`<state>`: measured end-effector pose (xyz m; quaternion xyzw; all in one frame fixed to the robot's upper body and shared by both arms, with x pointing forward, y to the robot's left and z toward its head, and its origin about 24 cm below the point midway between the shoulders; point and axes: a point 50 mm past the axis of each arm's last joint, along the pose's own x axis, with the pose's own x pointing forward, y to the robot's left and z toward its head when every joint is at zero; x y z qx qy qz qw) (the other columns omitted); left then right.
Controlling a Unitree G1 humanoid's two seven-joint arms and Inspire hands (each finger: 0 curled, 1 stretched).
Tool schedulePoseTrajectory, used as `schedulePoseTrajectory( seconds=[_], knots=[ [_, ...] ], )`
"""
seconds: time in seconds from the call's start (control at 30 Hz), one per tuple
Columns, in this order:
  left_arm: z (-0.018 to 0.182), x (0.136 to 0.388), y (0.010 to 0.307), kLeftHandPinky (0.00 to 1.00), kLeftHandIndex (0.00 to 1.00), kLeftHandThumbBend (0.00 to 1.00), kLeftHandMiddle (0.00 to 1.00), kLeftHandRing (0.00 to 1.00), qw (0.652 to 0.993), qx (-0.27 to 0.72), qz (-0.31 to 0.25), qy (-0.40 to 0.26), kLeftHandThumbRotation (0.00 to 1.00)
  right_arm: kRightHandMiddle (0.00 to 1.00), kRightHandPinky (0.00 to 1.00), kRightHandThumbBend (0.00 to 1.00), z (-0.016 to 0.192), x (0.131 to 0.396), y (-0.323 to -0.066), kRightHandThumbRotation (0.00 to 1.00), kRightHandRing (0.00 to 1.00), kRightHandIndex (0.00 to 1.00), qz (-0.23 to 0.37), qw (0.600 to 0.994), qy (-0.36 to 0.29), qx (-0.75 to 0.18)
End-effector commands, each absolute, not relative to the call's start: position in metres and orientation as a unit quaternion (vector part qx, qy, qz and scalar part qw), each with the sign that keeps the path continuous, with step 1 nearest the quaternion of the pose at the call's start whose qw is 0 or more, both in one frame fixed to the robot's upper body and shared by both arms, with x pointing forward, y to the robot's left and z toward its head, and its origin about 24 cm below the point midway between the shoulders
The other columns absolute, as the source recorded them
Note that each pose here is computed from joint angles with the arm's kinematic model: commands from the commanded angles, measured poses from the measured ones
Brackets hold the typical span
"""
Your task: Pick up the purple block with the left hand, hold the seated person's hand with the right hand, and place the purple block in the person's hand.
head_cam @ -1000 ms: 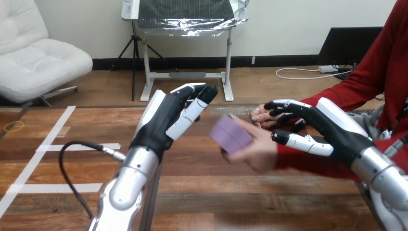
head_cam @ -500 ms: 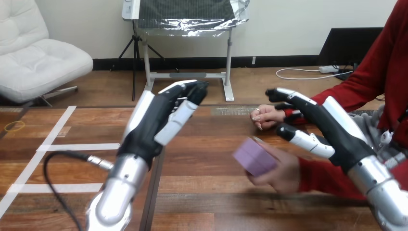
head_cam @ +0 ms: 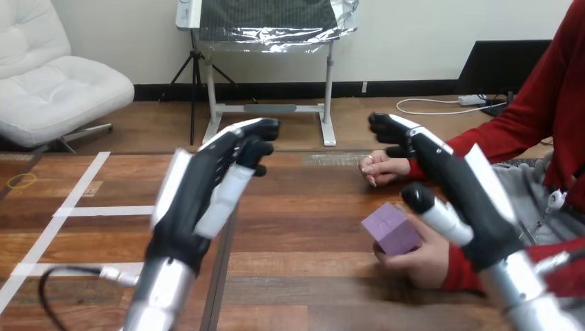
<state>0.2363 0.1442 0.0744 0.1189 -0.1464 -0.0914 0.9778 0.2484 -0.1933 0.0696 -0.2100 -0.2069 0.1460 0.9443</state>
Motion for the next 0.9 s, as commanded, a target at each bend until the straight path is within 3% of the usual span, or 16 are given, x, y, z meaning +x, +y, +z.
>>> schedulePoseTrajectory(
  seconds=[0.0, 0.43, 0.87],
  knots=[
    [0.093, 0.228, 0.149, 0.62, 0.72, 0.59, 0.76, 0.74, 0.97, 0.085, -0.062, -0.217, 0.99, 0.86, 0.81, 0.98, 0.085, 0.238, -0.176, 1.0, 0.85, 0.85, 0.131, 0.941, -0.27, -0.155],
    [0.087, 0.197, 0.161, 0.57, 0.71, 0.66, 0.73, 0.72, 0.965, 0.077, -0.046, -0.245, 1.0, 0.91, 0.84, 0.93, 0.074, 0.21, -0.148, 1.0, 0.91, 0.89, 0.165, 0.948, -0.267, -0.044],
    [0.085, 0.174, 0.161, 0.57, 0.73, 0.62, 0.74, 0.72, 0.96, 0.036, -0.033, -0.274, 0.99, 0.92, 0.86, 0.87, 0.064, 0.19, -0.131, 1.0, 0.91, 0.92, 0.182, 0.949, -0.256, 0.025]
  ],
)
